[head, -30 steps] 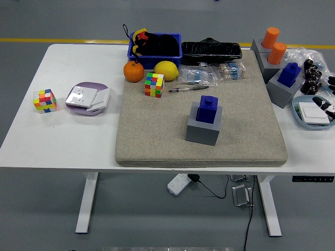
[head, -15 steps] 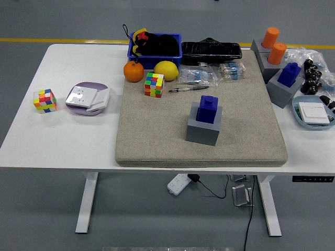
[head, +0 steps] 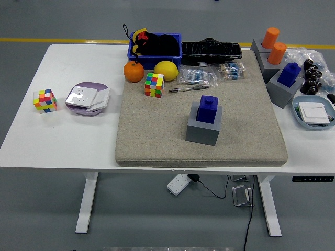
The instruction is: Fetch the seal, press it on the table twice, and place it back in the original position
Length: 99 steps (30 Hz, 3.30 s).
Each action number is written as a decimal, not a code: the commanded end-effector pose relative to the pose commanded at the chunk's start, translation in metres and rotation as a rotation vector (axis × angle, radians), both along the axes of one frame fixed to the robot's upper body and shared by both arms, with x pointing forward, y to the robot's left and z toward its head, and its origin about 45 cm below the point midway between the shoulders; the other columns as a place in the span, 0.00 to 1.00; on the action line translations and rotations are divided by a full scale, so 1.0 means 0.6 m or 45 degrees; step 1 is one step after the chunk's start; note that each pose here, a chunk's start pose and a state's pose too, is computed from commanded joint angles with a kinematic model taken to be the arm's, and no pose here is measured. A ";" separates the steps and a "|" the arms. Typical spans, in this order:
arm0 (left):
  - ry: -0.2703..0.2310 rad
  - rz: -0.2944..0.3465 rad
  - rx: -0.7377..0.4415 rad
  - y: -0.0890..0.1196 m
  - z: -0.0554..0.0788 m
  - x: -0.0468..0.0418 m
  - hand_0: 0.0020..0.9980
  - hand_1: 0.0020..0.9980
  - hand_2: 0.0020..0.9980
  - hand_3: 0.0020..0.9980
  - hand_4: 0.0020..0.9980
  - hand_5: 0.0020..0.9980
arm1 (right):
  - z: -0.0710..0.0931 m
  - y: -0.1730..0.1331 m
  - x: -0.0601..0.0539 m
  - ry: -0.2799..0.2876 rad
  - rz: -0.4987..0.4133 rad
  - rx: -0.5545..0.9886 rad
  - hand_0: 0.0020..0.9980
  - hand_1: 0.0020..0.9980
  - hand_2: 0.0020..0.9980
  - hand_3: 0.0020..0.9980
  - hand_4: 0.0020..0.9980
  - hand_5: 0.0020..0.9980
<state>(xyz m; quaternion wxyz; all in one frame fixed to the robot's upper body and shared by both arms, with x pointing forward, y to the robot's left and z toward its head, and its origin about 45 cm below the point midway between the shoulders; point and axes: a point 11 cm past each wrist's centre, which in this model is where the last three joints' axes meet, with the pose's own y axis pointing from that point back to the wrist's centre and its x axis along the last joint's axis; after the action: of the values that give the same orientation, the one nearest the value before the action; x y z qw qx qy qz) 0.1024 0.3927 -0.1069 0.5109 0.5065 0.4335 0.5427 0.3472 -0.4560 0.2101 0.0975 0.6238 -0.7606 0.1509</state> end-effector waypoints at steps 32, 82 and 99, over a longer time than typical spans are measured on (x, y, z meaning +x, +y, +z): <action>-0.007 0.000 -0.001 0.000 0.001 0.005 0.81 0.81 0.79 0.84 0.79 0.42 | 0.004 -0.002 -0.001 0.001 -0.003 -0.002 0.84 0.78 0.78 0.75 1.00 0.24; -0.009 -0.005 0.003 0.003 0.003 0.006 0.81 0.81 0.79 0.83 0.79 0.42 | -0.002 0.001 0.000 0.022 0.004 0.000 0.84 0.77 0.78 0.75 0.99 0.23; -0.006 -0.004 0.002 0.002 0.002 0.004 0.81 0.81 0.79 0.84 0.79 0.42 | -0.001 0.003 0.001 0.018 0.008 0.001 0.84 0.77 0.78 0.75 0.99 0.23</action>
<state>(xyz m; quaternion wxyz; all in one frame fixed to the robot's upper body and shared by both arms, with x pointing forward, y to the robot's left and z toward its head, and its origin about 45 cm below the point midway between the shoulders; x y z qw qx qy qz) 0.1049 0.3937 -0.1060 0.5124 0.5063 0.4312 0.5433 0.3479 -0.4545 0.2097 0.1023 0.6273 -0.7581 0.1464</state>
